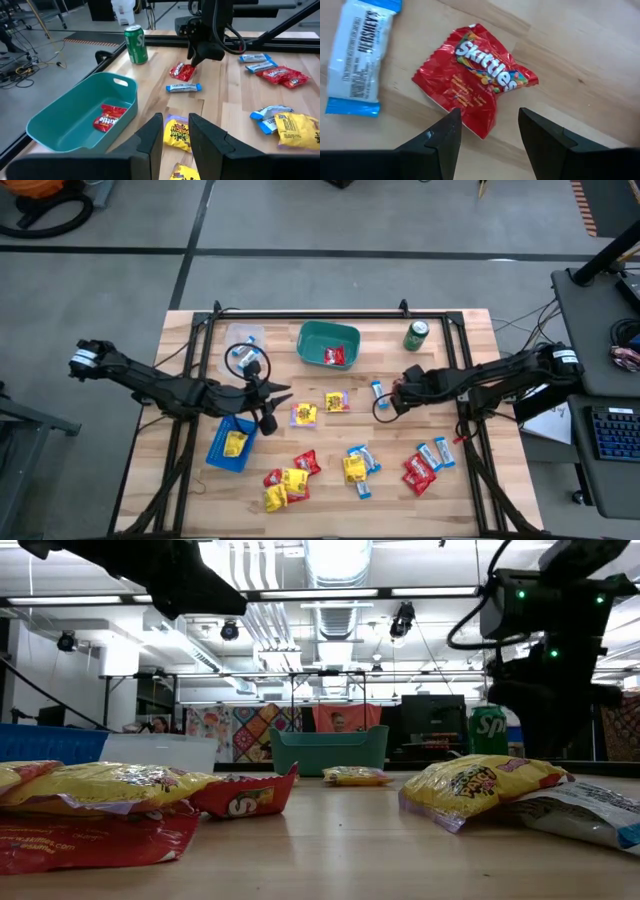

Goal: Sort candy
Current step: Put the red candy into the green bin

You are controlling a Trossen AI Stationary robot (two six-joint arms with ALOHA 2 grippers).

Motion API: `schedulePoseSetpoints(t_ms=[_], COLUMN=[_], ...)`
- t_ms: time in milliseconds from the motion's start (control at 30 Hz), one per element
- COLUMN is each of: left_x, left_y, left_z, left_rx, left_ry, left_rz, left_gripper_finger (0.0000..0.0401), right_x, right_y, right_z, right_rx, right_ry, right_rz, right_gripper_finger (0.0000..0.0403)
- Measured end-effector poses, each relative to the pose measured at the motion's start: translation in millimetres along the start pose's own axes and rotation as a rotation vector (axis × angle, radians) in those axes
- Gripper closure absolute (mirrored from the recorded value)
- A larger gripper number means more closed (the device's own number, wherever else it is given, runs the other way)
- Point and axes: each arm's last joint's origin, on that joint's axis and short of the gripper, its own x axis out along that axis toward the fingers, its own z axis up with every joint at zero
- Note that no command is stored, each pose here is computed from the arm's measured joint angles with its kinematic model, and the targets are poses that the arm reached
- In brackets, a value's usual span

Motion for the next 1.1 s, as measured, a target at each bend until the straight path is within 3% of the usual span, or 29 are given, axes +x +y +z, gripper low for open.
schedulePoseSetpoints(t_ms=[300,600,833,1100], left_x=[4.3,7.6,10.1,13.3], left_y=[-2.5,-4.6,-6.1,-7.8], left_z=[-3.2,-4.5,-5.5,-8.7], left_rx=[0.009,0.008,-0.009,-0.016], left_ry=[0.014,0.014,0.013,0.029], left_rz=[0.002,0.002,0.002,0.004], left_gripper_finger=[0.0325,0.0325,0.0325,0.0325], right_x=[19.3,25.2,20.1,-6.3], right_y=[-3.2,-5.0,-3.7,7.2], right_z=[-8.5,-11.4,-8.1,9.4], right_rx=[0.030,0.001,-0.038,-0.078], right_ry=[-0.047,-0.072,-0.103,-0.226], right_rz=[0.063,0.077,0.084,0.154], right_gripper_finger=[0.0263,0.0384,0.0394,0.0394])
